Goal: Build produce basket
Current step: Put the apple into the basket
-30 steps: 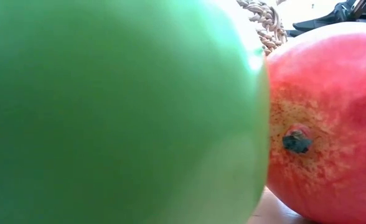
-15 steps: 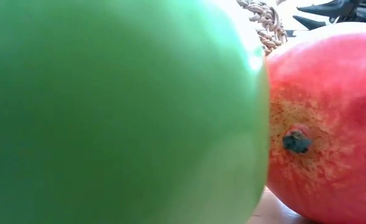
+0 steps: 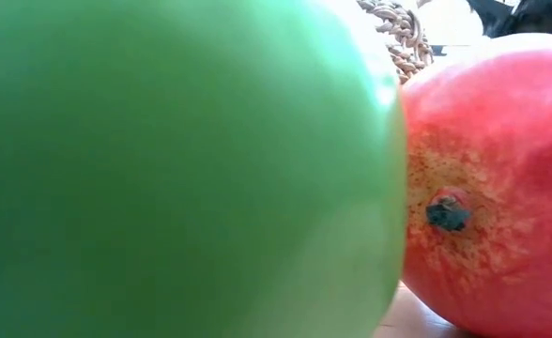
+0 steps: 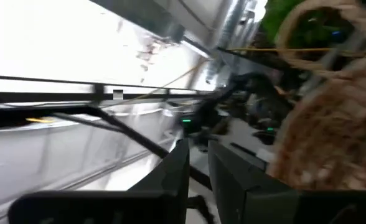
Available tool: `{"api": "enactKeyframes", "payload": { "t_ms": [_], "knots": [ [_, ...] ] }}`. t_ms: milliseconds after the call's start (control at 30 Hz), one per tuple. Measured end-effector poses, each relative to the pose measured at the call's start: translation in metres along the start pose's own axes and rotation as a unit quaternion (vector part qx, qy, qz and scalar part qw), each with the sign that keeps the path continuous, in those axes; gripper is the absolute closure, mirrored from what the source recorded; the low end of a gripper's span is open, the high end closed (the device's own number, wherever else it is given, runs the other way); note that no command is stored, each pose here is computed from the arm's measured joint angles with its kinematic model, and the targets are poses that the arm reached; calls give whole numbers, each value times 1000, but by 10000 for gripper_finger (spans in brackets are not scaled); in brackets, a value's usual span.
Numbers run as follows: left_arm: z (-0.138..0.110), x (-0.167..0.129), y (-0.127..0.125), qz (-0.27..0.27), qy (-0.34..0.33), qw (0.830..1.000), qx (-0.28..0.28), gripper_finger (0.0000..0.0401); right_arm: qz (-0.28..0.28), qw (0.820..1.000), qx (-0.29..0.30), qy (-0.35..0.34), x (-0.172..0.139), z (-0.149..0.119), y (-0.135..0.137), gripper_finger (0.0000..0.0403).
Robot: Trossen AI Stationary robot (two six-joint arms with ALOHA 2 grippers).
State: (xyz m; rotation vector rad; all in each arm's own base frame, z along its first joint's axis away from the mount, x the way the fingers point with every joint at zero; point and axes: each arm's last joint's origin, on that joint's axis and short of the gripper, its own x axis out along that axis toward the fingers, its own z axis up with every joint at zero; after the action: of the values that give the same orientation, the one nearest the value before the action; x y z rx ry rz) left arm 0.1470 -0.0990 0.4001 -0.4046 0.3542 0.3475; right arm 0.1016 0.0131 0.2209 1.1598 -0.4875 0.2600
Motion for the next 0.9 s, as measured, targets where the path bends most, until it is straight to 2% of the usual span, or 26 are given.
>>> {"api": "enactKeyframes", "payload": {
  "t_ms": [167,300,400,500,733,900],
  "knots": [
    [-14,2,20,-49,-49,997,-31,5,65,998,-3,18,16,10,36,338],
    [-26,5,37,-73,-93,992,-32,5,89,992,-70,51,40,13,68,338],
    [-36,8,51,-82,-117,989,-35,5,53,984,-134,100,61,10,83,338],
    [-47,9,66,-101,-130,985,-45,5,2,975,-164,151,84,2,89,338],
    [-68,2,100,-140,-158,974,-87,5,-37,960,-176,216,131,-20,109,338],
    [-77,-1,114,-157,-186,965,-101,5,-99,945,-185,252,151,-47,118,338]
  ]
}}
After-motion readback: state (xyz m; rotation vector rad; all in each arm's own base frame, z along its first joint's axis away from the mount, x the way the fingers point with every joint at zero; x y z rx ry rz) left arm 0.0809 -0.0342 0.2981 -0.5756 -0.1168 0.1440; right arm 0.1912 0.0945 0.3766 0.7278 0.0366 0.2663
